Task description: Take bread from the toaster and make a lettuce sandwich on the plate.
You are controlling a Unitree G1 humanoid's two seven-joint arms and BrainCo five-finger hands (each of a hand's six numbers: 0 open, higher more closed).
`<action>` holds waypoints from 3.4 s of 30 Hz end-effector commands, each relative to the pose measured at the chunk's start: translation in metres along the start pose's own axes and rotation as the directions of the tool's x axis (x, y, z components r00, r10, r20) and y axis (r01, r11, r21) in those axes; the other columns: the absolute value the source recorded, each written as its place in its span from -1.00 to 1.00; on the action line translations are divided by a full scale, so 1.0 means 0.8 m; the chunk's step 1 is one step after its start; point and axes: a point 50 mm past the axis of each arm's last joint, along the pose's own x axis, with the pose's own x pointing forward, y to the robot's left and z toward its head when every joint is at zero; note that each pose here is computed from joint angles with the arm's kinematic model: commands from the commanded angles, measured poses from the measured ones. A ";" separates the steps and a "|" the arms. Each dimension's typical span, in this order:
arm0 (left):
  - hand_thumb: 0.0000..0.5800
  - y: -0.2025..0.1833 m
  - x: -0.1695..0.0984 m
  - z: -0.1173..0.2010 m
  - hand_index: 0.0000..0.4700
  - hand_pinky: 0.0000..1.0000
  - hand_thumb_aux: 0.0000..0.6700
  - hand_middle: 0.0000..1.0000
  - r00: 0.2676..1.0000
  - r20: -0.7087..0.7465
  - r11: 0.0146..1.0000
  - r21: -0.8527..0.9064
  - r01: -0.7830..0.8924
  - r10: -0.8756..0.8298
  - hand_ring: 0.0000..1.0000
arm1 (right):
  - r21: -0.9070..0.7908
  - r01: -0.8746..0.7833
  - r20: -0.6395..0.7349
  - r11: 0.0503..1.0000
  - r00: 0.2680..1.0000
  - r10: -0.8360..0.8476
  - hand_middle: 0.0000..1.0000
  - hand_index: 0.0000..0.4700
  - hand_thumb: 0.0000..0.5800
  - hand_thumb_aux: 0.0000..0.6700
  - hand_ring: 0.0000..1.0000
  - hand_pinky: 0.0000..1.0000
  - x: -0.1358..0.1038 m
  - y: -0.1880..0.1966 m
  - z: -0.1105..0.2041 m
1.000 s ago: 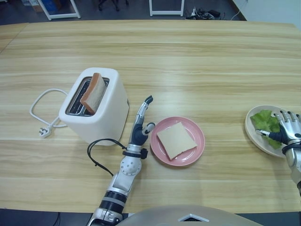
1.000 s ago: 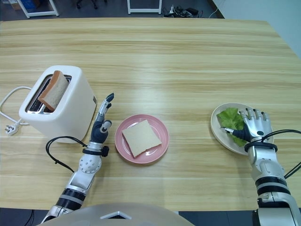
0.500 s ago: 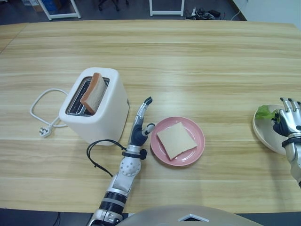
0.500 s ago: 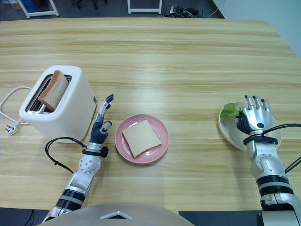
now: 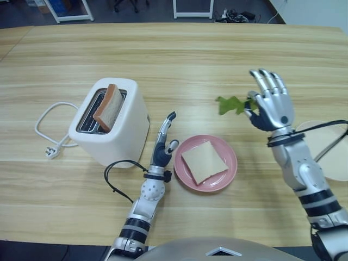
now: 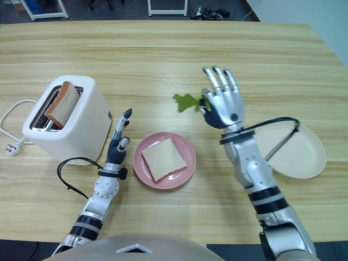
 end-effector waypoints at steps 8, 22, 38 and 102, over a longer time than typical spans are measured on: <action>-1.00 -0.003 0.000 -0.006 -1.00 -1.00 -1.00 -1.00 1.000 -0.024 1.000 -0.017 -0.008 0.008 -1.00 | 0.075 -0.297 0.243 0.952 0.931 0.271 -1.00 1.00 1.00 1.00 -1.00 -1.00 -0.055 0.069 0.073; -1.00 -0.007 -0.002 -0.016 -1.00 -1.00 -1.00 -1.00 0.999 -0.049 1.000 0.003 0.020 -0.019 -1.00 | 0.062 -0.328 0.281 0.943 0.912 0.299 -1.00 1.00 1.00 1.00 -1.00 -1.00 -0.075 0.039 0.068; -1.00 -0.014 -0.004 -0.021 -1.00 -1.00 -1.00 -1.00 0.997 -0.071 0.999 0.011 0.037 -0.037 -1.00 | 0.068 -0.481 0.390 0.874 0.819 0.421 -1.00 1.00 1.00 1.00 -1.00 -1.00 -0.107 0.051 0.087; 1.00 0.175 -0.004 0.177 1.00 1.00 1.00 1.00 0.670 0.602 0.720 0.216 -0.660 0.434 1.00 | 0.705 0.079 -0.245 0.705 0.960 0.138 -1.00 -1.00 -1.00 -1.00 -1.00 -1.00 -0.089 0.026 -0.030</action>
